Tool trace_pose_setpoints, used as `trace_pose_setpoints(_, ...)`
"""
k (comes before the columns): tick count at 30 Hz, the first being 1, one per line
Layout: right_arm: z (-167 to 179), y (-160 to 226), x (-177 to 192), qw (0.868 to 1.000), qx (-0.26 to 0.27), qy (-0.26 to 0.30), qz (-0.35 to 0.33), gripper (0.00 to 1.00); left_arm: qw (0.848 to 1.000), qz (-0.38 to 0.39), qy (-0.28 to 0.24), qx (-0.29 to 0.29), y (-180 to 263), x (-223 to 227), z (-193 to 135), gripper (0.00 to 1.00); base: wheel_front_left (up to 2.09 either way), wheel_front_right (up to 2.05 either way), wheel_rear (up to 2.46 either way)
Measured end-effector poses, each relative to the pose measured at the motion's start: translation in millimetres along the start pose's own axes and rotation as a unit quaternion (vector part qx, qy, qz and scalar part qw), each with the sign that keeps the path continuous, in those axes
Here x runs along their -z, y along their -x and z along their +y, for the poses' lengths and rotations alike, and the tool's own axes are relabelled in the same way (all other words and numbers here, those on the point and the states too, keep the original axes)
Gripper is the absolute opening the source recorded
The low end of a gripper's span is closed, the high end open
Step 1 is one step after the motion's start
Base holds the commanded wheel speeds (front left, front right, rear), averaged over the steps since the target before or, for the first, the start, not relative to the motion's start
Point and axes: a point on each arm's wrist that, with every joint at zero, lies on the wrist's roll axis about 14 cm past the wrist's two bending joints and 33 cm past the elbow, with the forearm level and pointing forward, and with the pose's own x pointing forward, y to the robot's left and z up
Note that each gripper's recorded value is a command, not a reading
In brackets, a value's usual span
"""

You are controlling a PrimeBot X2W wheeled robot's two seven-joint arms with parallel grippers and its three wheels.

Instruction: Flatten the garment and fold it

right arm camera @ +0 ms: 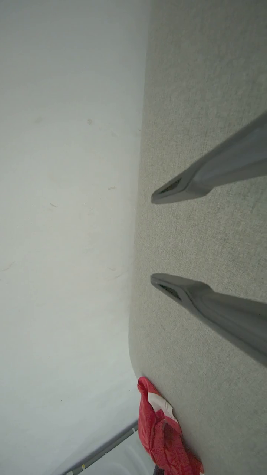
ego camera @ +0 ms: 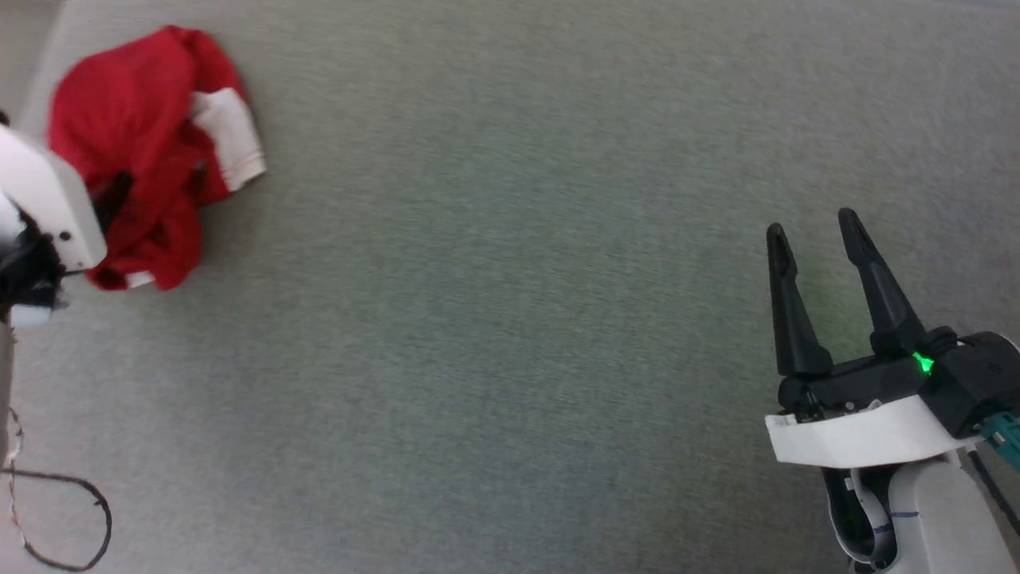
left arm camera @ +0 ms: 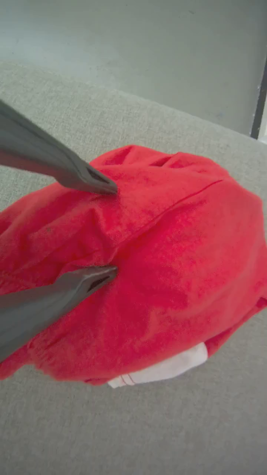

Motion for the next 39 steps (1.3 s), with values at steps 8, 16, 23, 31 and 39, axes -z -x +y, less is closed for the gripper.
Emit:
trace_pose_setpoints(8, -32.5, 13.0, 12.6, 0.999, 0.045, 0.011, 0.022, 1.00, 0.994, 0.113, 0.007, 0.014, -29.9, 35.8, -9.8, 0.42, 0.00, 0.00, 0.00)
trace_pose_setpoints(16, -34.1, 17.9, 1.8, 0.999, 0.050, 0.015, 0.014, 1.00, 0.999, 0.042, 0.007, 0.018, -22.8, 15.8, -8.5, 0.00, 0.00, 0.00, 0.00)
trace_pose_setpoints(23, -30.7, 32.6, -23.8, 0.998, 0.057, 0.017, -0.007, 1.00, 0.979, -0.199, -0.021, -0.021, 39.4, -77.3, 25.8, 0.00, 0.00, 0.00, 0.00)
trace_pose_setpoints(31, -28.6, 67.9, -54.5, 0.996, 0.073, 0.025, -0.032, 1.00, 0.889, -0.453, -0.063, 0.027, 156.7, -172.0, -9.4, 0.00, 0.00, 0.00, 0.00)
trace_pose_setpoints(39, -16.9, 96.1, -85.6, 0.994, 0.072, 0.033, -0.070, 1.00, 0.849, -0.474, -0.107, 0.206, 212.5, -154.2, -149.8, 0.00, 0.00, 0.00, 0.00)
